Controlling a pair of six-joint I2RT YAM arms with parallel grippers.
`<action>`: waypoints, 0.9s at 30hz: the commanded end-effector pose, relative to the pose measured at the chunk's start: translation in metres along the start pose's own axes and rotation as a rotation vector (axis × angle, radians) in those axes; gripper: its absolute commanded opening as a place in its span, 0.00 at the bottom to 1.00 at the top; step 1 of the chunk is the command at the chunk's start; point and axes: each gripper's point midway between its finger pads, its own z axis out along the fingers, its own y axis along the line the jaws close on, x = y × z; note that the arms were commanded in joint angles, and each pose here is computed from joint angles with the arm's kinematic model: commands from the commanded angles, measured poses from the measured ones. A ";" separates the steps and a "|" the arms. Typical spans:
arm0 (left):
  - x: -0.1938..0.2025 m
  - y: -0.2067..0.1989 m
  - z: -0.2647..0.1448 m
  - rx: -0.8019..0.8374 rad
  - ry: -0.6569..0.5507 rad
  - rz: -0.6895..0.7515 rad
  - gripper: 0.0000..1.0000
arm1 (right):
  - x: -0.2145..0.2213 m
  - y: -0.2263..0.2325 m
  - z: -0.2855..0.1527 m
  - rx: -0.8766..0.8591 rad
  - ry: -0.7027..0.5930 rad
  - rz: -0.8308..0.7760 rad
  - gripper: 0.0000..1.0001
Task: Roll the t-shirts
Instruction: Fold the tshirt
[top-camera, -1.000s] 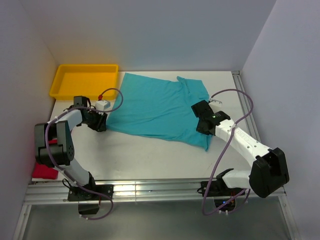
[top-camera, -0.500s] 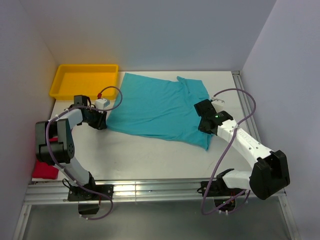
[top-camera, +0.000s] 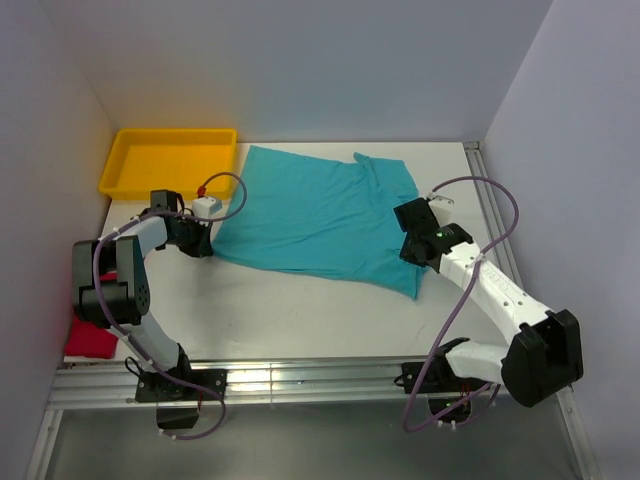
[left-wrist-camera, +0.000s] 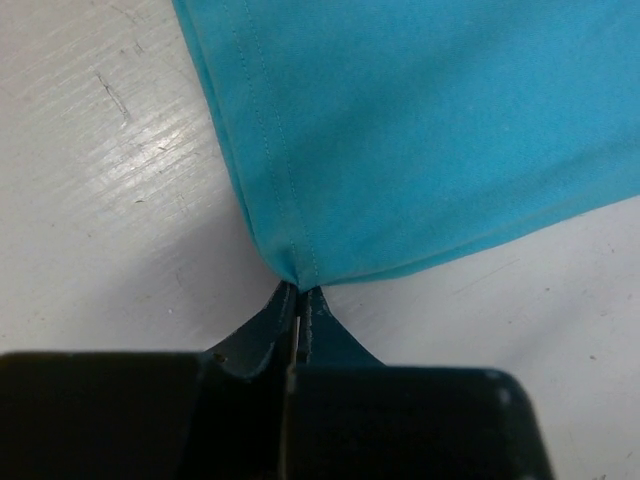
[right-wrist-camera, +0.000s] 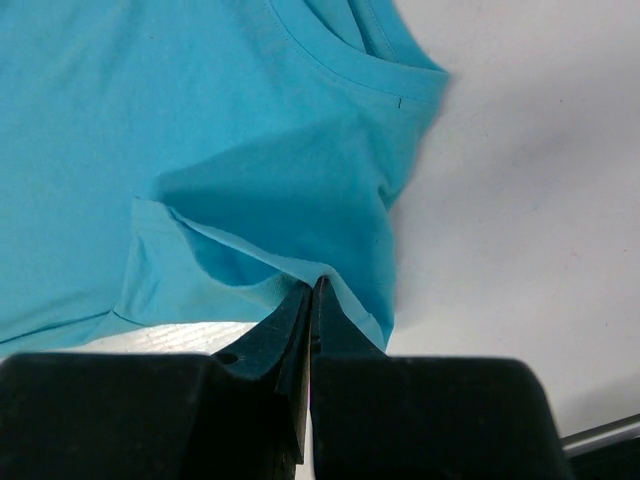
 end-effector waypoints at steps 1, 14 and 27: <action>-0.014 -0.003 -0.009 0.015 -0.024 0.032 0.00 | -0.010 -0.002 -0.008 -0.018 -0.042 0.014 0.00; -0.003 -0.009 -0.025 0.014 0.013 0.146 0.05 | -0.014 -0.005 -0.024 -0.063 -0.064 0.018 0.00; -0.004 -0.009 -0.028 -0.018 -0.032 0.200 0.32 | -0.021 -0.006 -0.027 -0.053 -0.078 0.010 0.00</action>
